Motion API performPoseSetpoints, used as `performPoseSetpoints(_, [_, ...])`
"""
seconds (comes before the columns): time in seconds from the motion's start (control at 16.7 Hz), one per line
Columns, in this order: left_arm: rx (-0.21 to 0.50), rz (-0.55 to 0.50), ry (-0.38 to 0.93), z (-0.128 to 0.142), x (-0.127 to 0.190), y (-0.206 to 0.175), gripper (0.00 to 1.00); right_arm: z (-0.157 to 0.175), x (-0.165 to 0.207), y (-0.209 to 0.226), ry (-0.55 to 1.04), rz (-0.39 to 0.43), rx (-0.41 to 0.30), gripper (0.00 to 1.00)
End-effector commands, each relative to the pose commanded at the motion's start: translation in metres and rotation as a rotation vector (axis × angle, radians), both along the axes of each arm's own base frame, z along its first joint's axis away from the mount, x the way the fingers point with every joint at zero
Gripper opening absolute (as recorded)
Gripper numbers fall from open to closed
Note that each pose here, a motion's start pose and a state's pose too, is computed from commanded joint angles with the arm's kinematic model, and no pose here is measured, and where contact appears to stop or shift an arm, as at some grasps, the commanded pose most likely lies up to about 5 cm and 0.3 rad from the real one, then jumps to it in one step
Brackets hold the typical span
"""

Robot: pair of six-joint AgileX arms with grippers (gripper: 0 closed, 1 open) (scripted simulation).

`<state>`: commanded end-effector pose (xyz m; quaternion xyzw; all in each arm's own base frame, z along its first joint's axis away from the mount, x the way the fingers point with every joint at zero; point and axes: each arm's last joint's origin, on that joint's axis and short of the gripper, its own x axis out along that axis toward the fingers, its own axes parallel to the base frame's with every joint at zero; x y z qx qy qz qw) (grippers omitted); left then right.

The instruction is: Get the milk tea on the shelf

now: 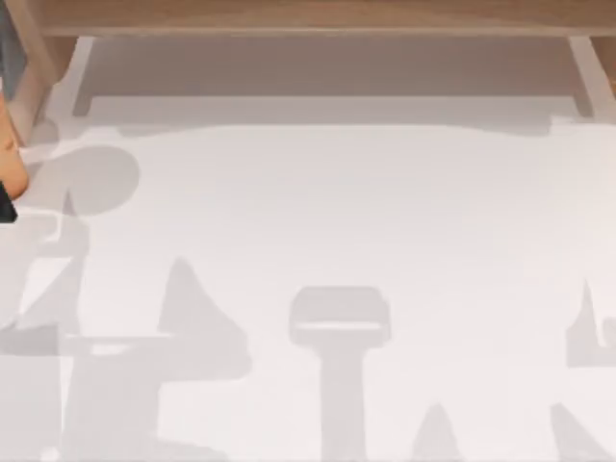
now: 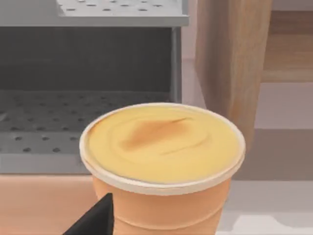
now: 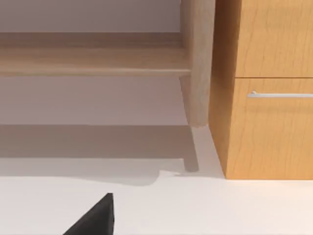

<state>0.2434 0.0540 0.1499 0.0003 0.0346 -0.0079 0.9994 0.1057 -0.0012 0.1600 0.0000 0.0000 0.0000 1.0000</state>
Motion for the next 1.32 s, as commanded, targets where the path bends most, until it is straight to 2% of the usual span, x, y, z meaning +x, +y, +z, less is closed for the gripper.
performPoseSetpoints(0.3, [-0.008,-0.007,0.031,-0.049,0.025,0.022,1.0,0.0,0.0,0.0,0.0,0.0,0.0,1.0])
performPoseSetpoints(0.48, [-0.01,-0.01,0.031,-0.065,0.03,0.028,1.0,0.0,0.0,0.0,0.0,0.0,0.0,1.0])
performPoseSetpoints(0.96, [-0.012,-0.012,0.034,-0.069,0.034,0.028,1.0,0.0,0.0,0.0,0.0,0.0,0.0,1.0])
performPoseSetpoints(1.32, [-0.01,-0.011,0.027,-0.074,0.087,0.029,1.0,0.0,0.0,0.0,0.0,0.0,0.0,1.0])
